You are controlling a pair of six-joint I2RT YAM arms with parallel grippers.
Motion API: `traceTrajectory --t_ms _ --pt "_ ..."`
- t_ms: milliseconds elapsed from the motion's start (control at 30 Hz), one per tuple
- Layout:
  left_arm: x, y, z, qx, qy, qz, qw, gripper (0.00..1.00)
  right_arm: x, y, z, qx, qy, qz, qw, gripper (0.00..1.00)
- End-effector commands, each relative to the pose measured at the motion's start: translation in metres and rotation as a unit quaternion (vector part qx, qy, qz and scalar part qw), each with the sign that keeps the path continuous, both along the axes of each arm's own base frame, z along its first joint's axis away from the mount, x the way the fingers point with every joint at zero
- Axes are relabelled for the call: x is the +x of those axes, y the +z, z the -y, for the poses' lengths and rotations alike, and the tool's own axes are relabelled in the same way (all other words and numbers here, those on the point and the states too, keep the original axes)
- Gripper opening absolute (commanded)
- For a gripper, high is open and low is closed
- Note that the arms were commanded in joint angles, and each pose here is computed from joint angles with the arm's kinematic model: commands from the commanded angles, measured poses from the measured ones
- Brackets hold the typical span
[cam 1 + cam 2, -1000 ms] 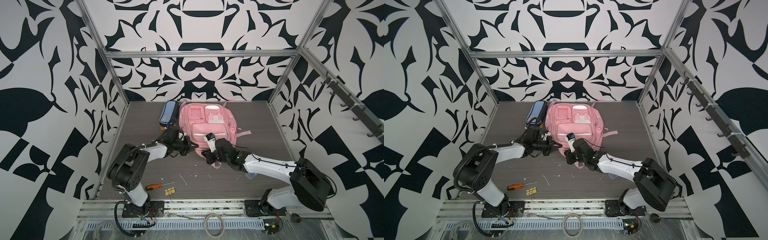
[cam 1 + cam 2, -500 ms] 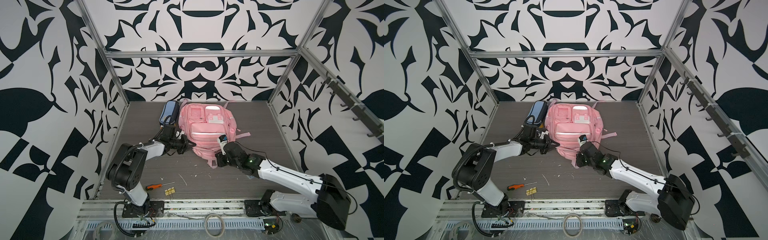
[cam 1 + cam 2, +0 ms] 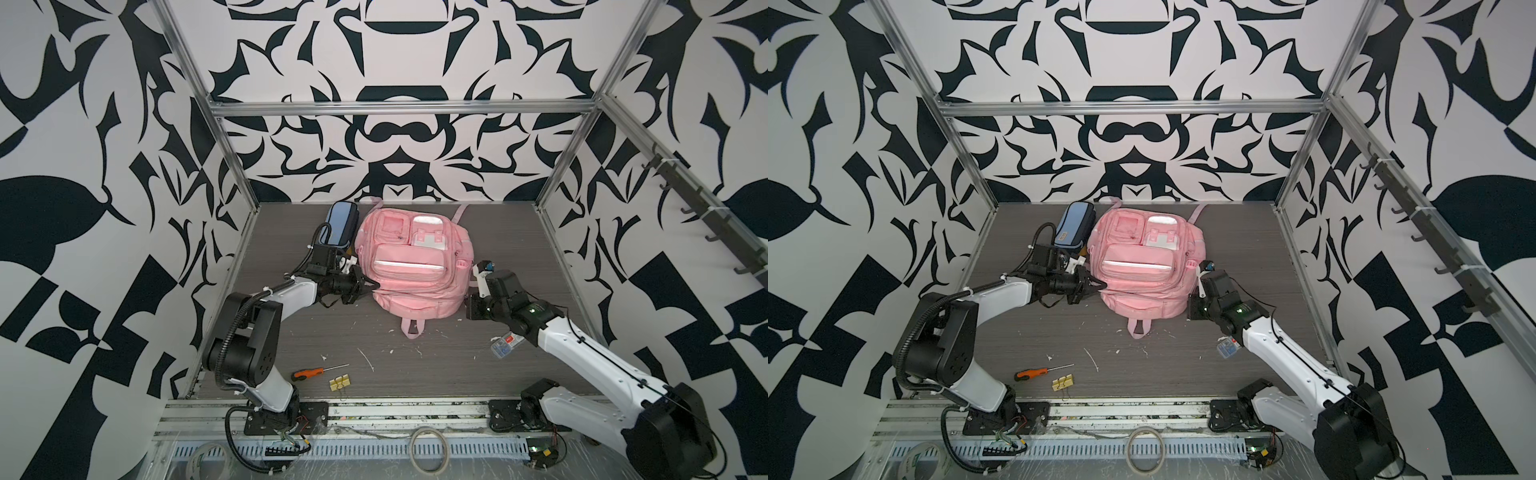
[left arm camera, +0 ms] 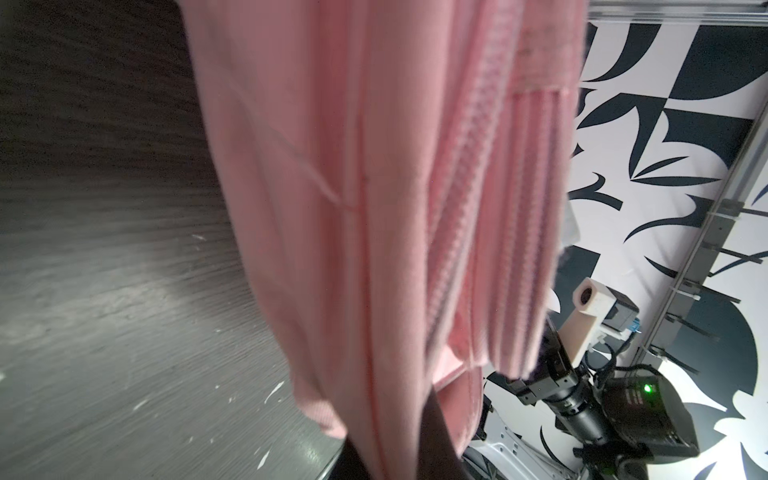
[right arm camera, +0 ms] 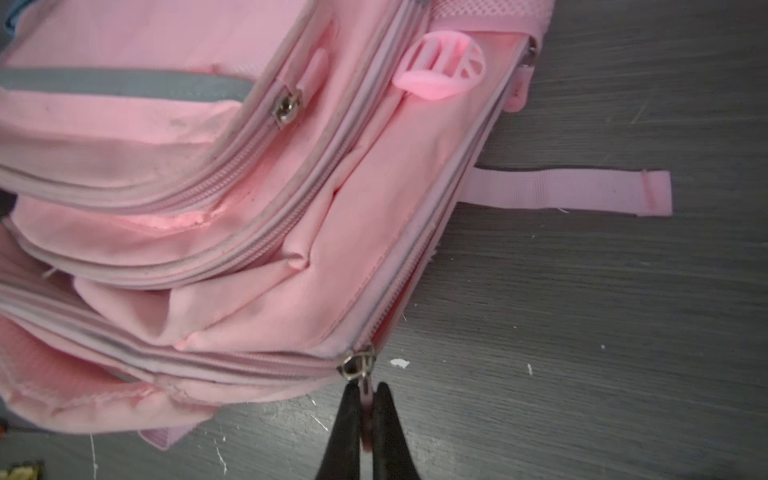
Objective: Pack the student bag
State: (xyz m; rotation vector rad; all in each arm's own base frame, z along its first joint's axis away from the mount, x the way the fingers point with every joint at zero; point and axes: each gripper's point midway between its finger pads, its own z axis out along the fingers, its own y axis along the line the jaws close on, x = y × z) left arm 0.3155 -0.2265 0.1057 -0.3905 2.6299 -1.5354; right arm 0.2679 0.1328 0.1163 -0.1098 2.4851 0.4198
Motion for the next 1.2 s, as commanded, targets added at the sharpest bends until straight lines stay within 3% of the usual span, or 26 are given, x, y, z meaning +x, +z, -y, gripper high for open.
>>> traceTrajectory --t_ms 0,67,100,433,633,833,933,1100,1167 --pt "0.023 0.014 -0.019 0.042 0.017 0.05 0.998 0.57 0.014 0.022 0.004 -0.052 0.044 0.045 0.997 0.0" --pt "0.011 0.021 -0.005 0.065 -0.024 0.058 0.996 0.94 0.013 0.03 -0.022 -0.027 0.098 0.067 0.993 0.0" --pt "0.002 0.025 0.0 0.078 -0.042 0.06 0.994 0.99 0.01 0.034 -0.037 -0.014 0.123 0.076 0.989 0.0" --pt "-0.083 0.03 -0.004 0.123 -0.079 0.012 0.989 0.99 -0.012 0.038 -0.135 0.038 0.24 0.09 0.966 0.0" --pt "-0.094 0.019 -0.007 0.116 -0.055 -0.014 0.992 0.97 -0.022 0.04 -0.176 0.082 0.273 0.094 0.954 0.0" --pt "-0.072 -0.01 -0.006 0.12 -0.003 -0.032 0.992 0.92 -0.026 0.043 -0.196 0.106 0.292 0.095 0.946 0.0" --pt "-0.051 -0.016 0.002 0.107 0.017 -0.023 0.994 0.84 -0.029 0.042 -0.198 0.108 0.293 0.092 0.946 0.0" --pt "-0.04 -0.019 0.005 0.123 0.006 -0.015 0.992 0.52 -0.031 0.044 -0.187 0.097 0.284 0.102 0.949 0.0" --pt "-0.039 -0.023 0.004 0.124 0.01 -0.019 0.992 0.35 -0.032 0.045 -0.182 0.088 0.281 0.103 0.95 0.0"
